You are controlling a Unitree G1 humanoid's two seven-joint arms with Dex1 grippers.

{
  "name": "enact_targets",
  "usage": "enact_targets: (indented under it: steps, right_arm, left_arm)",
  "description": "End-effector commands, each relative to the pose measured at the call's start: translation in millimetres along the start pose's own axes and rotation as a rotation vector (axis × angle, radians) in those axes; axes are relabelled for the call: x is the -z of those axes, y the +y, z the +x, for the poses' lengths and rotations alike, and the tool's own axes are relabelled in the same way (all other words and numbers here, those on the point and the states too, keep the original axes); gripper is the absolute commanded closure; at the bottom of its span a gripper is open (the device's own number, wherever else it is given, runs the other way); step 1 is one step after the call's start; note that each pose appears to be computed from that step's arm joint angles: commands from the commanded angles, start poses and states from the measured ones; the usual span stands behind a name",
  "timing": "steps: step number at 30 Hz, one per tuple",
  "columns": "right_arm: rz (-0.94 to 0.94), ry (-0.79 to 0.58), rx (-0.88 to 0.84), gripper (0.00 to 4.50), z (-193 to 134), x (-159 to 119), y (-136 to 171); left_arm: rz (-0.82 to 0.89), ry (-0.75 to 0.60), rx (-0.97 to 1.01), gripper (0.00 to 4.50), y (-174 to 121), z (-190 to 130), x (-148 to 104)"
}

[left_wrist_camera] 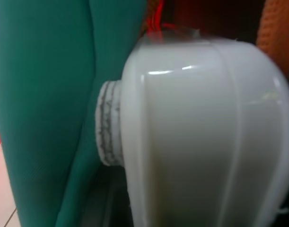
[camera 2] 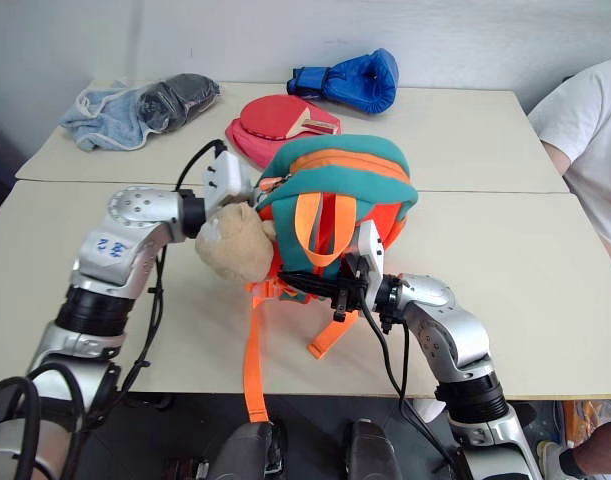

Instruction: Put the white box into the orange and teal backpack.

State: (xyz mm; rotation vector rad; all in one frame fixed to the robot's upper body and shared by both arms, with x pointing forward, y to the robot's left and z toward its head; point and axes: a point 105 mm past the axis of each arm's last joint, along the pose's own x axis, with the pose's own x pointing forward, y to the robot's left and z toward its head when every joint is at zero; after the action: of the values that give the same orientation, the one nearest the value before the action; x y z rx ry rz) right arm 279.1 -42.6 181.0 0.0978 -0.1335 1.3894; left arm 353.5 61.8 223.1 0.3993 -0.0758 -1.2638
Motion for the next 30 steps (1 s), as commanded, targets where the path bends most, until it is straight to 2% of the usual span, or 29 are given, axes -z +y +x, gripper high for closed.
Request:
enact_targets:
  steps: [1, 5, 11, 15, 18, 21, 25, 30]
  right_arm:
    - [-0.040, -0.030, -0.010, 4.50, 5.6, -7.4, 5.2]
    - [-0.055, -0.023, 0.031, 4.50, 2.4, -7.8, 0.1]
    - [-0.064, -0.025, 0.089, 4.50, -2.2, -9.3, -6.7]
    - [-0.076, -0.022, 0.138, 4.50, -4.7, -9.4, -12.2]
    - [-0.080, -0.025, 0.168, 4.50, -5.9, -9.7, -16.0]
    - [-0.082, -0.024, 0.171, 4.50, -6.1, -9.7, -16.5]
    - [-0.084, -0.018, 0.172, 4.50, -5.9, -9.2, -17.6]
    - [-0.086, -0.011, 0.170, 4.50, -5.2, -8.8, -19.5]
  left_arm:
    - [0.008, -0.086, -0.003, 2.91, 4.9, 12.0, -17.0]
    - [0.039, -0.089, 0.083, 1.77, -1.4, 3.8, -19.1]
    - [0.008, -0.109, 0.135, 0.37, 19.5, -69.4, -25.8]
    - [-0.051, -0.070, 0.138, 0.37, 23.6, -111.6, -23.4]
    - [-0.072, 0.031, 0.150, 0.37, 16.1, -142.7, -14.1]
    - [-0.051, -0.002, 0.110, 0.37, 6.0, -156.7, -22.2]
    - [-0.070, -0.045, 0.149, 0.37, -36.0, -153.3, -29.2]
    - [-0.058, -0.135, 0.095, 0.37, -59.6, -131.9, -41.5]
